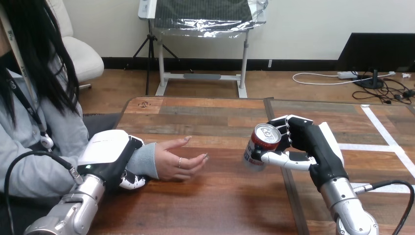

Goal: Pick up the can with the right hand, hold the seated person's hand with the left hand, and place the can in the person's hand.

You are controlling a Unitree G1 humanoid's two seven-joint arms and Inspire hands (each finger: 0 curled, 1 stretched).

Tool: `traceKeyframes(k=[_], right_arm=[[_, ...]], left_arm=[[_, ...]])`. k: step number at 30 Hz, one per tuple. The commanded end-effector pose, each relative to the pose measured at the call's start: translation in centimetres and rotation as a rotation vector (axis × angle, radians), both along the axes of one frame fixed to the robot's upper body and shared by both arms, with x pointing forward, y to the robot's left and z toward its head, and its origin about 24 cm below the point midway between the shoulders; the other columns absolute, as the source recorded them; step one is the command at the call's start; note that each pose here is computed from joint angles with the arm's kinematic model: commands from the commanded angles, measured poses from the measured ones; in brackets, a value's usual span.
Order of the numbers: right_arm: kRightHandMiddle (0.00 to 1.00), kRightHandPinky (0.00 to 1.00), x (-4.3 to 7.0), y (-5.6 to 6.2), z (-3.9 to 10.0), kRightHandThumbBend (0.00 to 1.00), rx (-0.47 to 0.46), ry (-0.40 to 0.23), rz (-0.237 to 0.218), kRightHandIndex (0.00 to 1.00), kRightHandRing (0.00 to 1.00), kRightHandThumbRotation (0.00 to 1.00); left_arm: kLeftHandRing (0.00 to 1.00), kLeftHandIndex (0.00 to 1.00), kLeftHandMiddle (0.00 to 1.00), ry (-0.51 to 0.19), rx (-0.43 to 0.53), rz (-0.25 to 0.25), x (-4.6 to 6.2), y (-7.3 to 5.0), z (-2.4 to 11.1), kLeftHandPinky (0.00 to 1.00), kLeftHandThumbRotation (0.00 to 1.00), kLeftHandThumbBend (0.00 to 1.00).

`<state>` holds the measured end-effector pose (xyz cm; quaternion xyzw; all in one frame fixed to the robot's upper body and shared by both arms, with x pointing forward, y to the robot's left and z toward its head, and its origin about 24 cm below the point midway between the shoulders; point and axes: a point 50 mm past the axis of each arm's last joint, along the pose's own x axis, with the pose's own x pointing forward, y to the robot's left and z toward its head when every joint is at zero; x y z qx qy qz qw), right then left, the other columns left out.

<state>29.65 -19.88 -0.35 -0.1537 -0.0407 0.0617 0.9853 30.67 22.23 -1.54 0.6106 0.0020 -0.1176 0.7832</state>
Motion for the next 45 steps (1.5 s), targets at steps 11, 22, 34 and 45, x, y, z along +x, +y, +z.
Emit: traceKeyframes(k=[11, 22, 34, 45], right_arm=[[0.51, 0.42, 2.5, 1.1, 3.5, 0.75, -0.011, -0.149, 0.031, 0.54, 0.45, 0.0], [0.51, 0.42, 2.5, 1.4, 3.4, 0.76, -0.03, -0.144, 0.043, 0.53, 0.45, 0.0], [0.51, 0.41, 2.5, 1.8, 3.3, 0.75, -0.038, -0.136, 0.057, 0.53, 0.44, 0.0], [0.52, 0.42, 2.5, 2.3, 3.0, 0.74, -0.03, -0.119, 0.075, 0.53, 0.45, 0.0]], left_arm=[[0.42, 0.48, 0.46, -0.065, -0.068, -0.066, 0.4, -1.7, 0.9, 0.39, 0.0, 0.83], [0.42, 0.48, 0.46, -0.092, -0.086, -0.089, 0.4, -1.9, 1.3, 0.39, 0.0, 0.83], [0.42, 0.48, 0.46, -0.116, -0.112, -0.11, 0.3, -2.2, 1.7, 0.38, 0.0, 0.83], [0.41, 0.47, 0.46, -0.134, -0.131, -0.128, 0.3, -2.5, 2.0, 0.38, 0.0, 0.84]])
